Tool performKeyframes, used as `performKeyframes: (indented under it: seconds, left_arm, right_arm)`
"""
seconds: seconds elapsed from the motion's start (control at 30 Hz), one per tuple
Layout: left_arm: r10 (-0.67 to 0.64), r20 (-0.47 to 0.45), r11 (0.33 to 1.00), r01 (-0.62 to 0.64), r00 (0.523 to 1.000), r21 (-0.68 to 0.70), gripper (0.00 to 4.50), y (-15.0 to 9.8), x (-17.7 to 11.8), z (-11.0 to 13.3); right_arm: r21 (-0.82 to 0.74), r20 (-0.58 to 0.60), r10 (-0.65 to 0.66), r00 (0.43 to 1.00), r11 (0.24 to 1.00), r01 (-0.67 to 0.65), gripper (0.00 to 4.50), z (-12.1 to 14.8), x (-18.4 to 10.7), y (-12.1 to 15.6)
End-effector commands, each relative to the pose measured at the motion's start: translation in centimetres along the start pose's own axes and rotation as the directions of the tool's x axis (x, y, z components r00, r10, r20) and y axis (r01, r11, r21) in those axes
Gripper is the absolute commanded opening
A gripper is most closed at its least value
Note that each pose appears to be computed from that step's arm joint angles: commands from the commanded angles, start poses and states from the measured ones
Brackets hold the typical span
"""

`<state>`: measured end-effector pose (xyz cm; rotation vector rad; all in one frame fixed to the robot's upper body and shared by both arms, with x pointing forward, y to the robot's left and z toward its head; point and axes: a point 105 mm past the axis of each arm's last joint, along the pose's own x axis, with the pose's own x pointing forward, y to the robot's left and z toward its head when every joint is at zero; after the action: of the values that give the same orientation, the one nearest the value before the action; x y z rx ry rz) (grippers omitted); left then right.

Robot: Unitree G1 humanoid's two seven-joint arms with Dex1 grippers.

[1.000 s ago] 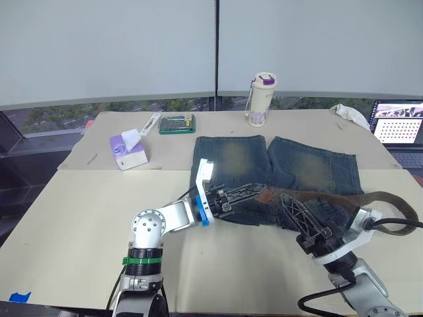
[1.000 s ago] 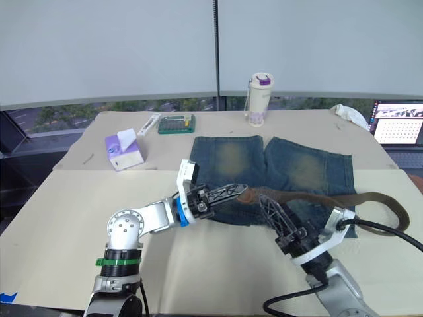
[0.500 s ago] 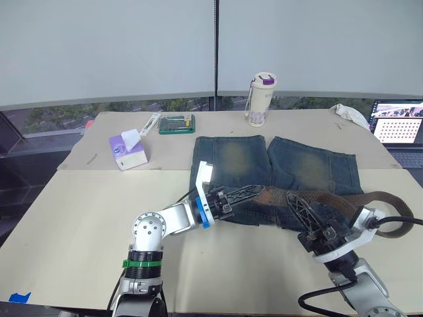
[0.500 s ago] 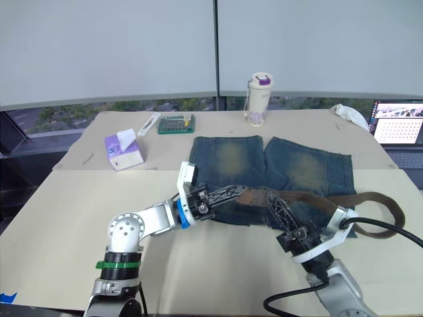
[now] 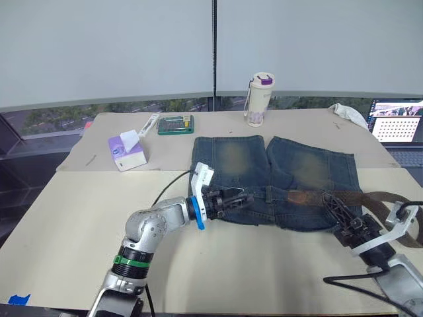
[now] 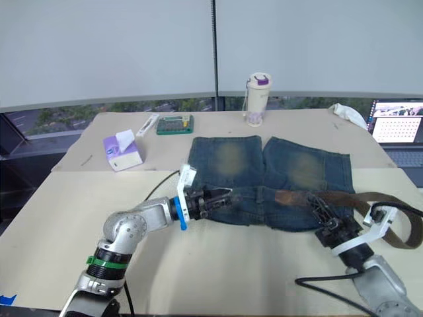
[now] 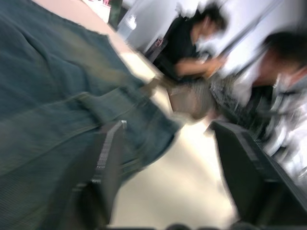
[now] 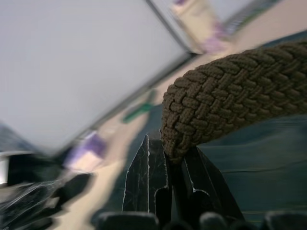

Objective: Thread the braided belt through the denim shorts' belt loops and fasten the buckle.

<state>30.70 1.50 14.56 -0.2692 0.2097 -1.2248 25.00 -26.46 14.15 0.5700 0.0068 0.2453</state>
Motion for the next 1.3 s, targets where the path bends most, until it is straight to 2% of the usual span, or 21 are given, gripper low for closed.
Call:
performKeyframes:
  seconds: [0.03,0.13,0.27,0.37,0.63,0.77,1.3]
  left_arm:
    - [-0.066,-0.003,0.949,0.064,0.998,0.308,4.34,-1.2,0.1,2.0]
    - [-0.083,-0.044,0.898,0.094,0.996,0.43,4.34,-1.3,0.0,2.0]
    - [-0.09,-0.085,0.853,0.121,0.992,0.508,4.34,-1.1,-0.3,1.8]
    - [-0.092,-0.094,0.845,0.128,0.991,0.519,4.34,-1.0,-0.4,1.6]
    - [-0.107,-0.101,0.85,0.144,0.989,0.507,4.34,-1.2,-0.5,1.3]
    - [-0.107,-0.107,0.847,0.147,0.988,0.51,4.34,-1.1,-0.5,1.3]
    - [-0.11,-0.129,0.847,0.161,0.986,0.507,4.34,-1.3,-0.7,0.7]
  right_arm:
    - [-0.062,0.0,-0.073,0.997,0.995,0.073,0.0,2.0,-0.1,-2.0]
    - [-0.083,-0.05,-0.076,0.996,0.994,0.072,0.0,2.6,-0.1,-2.7]
    - [-0.101,-0.098,-0.119,0.988,0.989,0.11,0.0,4.2,0.4,-4.1]
    - [-0.126,-0.121,-0.171,0.978,0.98,0.156,0.0,5.0,0.7,-5.4]
    - [-0.141,-0.168,-0.156,0.973,0.981,0.133,0.0,5.2,1.5,-5.8]
    - [-0.197,-0.073,-0.229,0.971,0.957,0.211,0.0,6.7,2.5,-7.2]
    - [-0.257,-0.224,-0.19,0.956,0.958,0.13,0.0,2.9,4.4,-7.3]
